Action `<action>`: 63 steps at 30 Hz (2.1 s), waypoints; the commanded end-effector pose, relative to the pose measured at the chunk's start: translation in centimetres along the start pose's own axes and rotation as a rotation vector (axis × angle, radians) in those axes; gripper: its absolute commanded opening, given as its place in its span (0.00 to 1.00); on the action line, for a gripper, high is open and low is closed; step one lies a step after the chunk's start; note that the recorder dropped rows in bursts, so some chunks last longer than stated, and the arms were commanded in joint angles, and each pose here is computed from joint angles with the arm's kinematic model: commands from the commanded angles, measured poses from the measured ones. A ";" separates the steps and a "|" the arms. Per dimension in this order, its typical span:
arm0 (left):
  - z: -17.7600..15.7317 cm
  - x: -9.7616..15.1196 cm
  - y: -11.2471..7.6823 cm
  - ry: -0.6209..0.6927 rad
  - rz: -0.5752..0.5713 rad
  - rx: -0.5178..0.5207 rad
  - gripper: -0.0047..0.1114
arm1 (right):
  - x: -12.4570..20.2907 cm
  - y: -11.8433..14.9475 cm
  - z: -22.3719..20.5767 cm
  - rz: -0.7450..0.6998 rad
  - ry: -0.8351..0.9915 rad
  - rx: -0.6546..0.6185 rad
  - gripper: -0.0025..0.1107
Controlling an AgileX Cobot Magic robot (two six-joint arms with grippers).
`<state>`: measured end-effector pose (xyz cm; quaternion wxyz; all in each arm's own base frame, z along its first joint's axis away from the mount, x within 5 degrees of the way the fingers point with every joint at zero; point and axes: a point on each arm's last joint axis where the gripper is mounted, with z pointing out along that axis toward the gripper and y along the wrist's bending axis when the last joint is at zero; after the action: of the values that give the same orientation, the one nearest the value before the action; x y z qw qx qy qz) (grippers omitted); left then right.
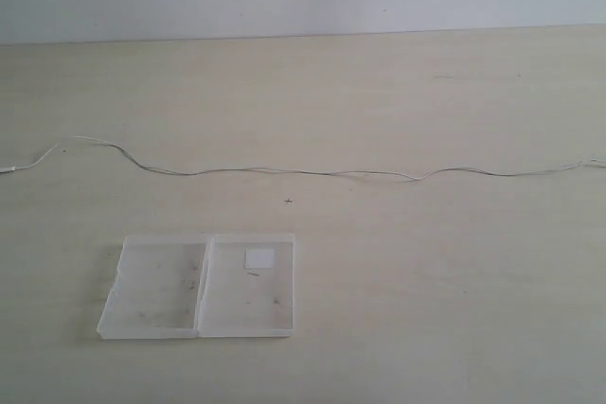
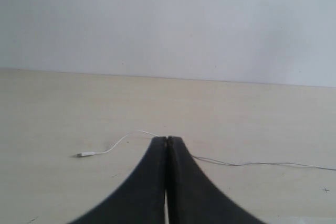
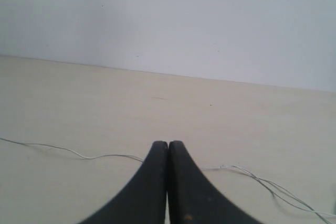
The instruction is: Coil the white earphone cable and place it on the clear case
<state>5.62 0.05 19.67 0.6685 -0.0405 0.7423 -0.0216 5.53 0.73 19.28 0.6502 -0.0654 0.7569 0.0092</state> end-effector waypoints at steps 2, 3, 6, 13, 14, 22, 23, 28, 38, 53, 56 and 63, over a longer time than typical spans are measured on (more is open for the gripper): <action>0.0 0.0 0.0 -0.007 0.005 0.004 0.04 | -0.6 -0.2 0.0 -0.017 -0.080 0.030 0.02; 0.0 0.0 0.0 -0.007 0.005 0.004 0.04 | -0.8 -0.3 -0.1 -0.017 -0.105 0.037 0.02; 0.0 0.0 0.0 -0.007 0.005 0.004 0.04 | -2.0 -0.6 -0.3 -0.017 -0.242 0.076 0.02; 0.0 0.0 0.0 -0.007 0.005 0.004 0.04 | -3.2 -1.3 -0.8 0.417 -0.409 0.063 0.02; 0.0 0.0 0.0 -0.007 0.005 0.004 0.04 | -3.6 -1.7 -1.0 0.594 -0.479 0.057 0.02; 0.0 0.0 0.0 -0.007 0.005 0.004 0.04 | -5.1 -3.6 -2.6 1.065 -0.817 0.037 0.02; 0.0 0.0 0.0 -0.007 0.005 0.004 0.04 | -5.1 -3.6 -2.6 1.067 -0.820 0.037 0.02; 0.0 0.0 0.0 -0.007 0.005 0.004 0.04 | -5.4 -4.0 -2.9 1.090 -0.828 0.073 0.02; 0.0 0.0 0.0 -0.007 0.005 0.004 0.04 | -19.3 -2.8 6.3 0.046 -0.249 0.111 0.02; 0.0 0.0 0.0 -0.007 0.005 0.004 0.04 | -22.2 -6.8 18.2 -0.355 0.486 0.286 0.02; 0.0 0.0 0.0 -0.007 0.005 0.004 0.04 | -22.2 -6.8 18.3 -0.399 0.492 0.282 0.02; 0.0 0.0 0.0 -0.007 0.005 0.004 0.04 | -19.3 -6.4 19.4 -0.512 0.856 0.098 0.02</action>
<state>5.62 0.05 19.67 0.6685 -0.0397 0.7423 -0.0208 27.76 -2.05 37.27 0.3518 -0.1810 0.8885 -0.2324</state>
